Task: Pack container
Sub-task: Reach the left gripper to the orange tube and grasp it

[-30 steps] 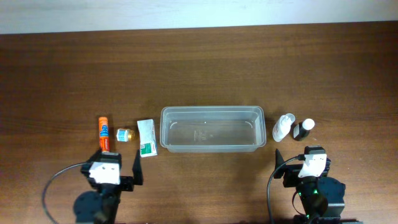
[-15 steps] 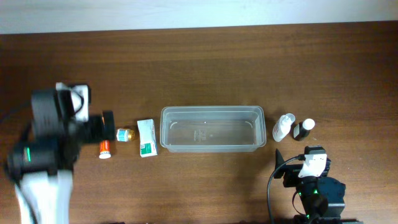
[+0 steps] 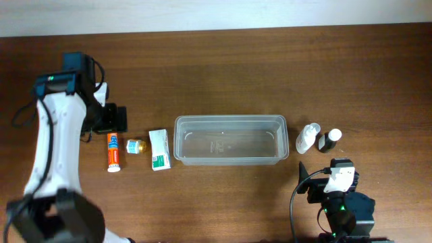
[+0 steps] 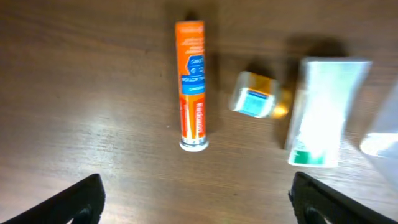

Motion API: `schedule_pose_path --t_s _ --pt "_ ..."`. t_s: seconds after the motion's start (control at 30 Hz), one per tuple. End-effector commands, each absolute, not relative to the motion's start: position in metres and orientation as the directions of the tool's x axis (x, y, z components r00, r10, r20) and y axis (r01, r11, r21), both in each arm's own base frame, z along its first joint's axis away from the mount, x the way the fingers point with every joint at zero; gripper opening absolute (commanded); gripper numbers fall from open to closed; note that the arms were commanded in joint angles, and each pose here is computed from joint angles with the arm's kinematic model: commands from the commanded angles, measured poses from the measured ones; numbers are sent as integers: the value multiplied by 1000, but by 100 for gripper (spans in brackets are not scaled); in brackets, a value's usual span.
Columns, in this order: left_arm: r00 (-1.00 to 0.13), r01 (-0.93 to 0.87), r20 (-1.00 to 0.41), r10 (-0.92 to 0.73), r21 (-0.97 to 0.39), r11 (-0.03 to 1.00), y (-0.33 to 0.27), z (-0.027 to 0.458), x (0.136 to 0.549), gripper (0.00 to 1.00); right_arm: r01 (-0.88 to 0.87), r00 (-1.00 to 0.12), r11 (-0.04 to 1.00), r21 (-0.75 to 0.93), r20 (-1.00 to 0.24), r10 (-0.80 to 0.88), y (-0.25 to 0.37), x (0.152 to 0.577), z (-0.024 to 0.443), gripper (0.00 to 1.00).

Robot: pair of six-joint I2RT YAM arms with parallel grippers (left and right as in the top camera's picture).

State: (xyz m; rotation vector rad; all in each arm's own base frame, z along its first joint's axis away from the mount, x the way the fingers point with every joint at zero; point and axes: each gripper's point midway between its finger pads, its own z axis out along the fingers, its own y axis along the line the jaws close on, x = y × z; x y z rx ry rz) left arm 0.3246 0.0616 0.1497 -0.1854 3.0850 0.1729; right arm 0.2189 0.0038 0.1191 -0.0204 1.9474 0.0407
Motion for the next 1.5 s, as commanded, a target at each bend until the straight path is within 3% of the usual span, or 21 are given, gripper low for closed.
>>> schedule_pose_path --t_s 0.0,0.27,0.67,0.9,1.3,1.4,1.43,1.47 --pt "-988 -149 26 -154 135 980 82 122 328 94 -41 -367 999 18 -930 1 4 219 117 98" --pt "-981 -161 109 -163 29 987 99 74 336 95 -41 -367 999 18 -930 1 4 219 117 99" --pt "-967 -137 214 -136 14 991 100 24 336 91 -41 -367 999 17 -930 1 4 219 117 98" --pt "-969 -137 205 -137 15 990 102 12 342 60 -41 -367 999 17 -930 1 4 219 117 98" --pt "-957 -135 256 -135 15 991 101 -6 335 57 -41 -367 999 18 -930 1 4 219 117 98" --pt "-956 -135 262 -134 14 991 101 -6 334 34 -41 -367 999 18 -930 1 4 219 117 98" --pt "-954 -136 267 -134 14 991 100 -3 333 21 -41 -367 999 18 -930 1 4 219 117 98" --pt "-952 -143 270 -142 15 990 100 0 334 17 -41 -367 999 18 -930 1 4 219 117 98"
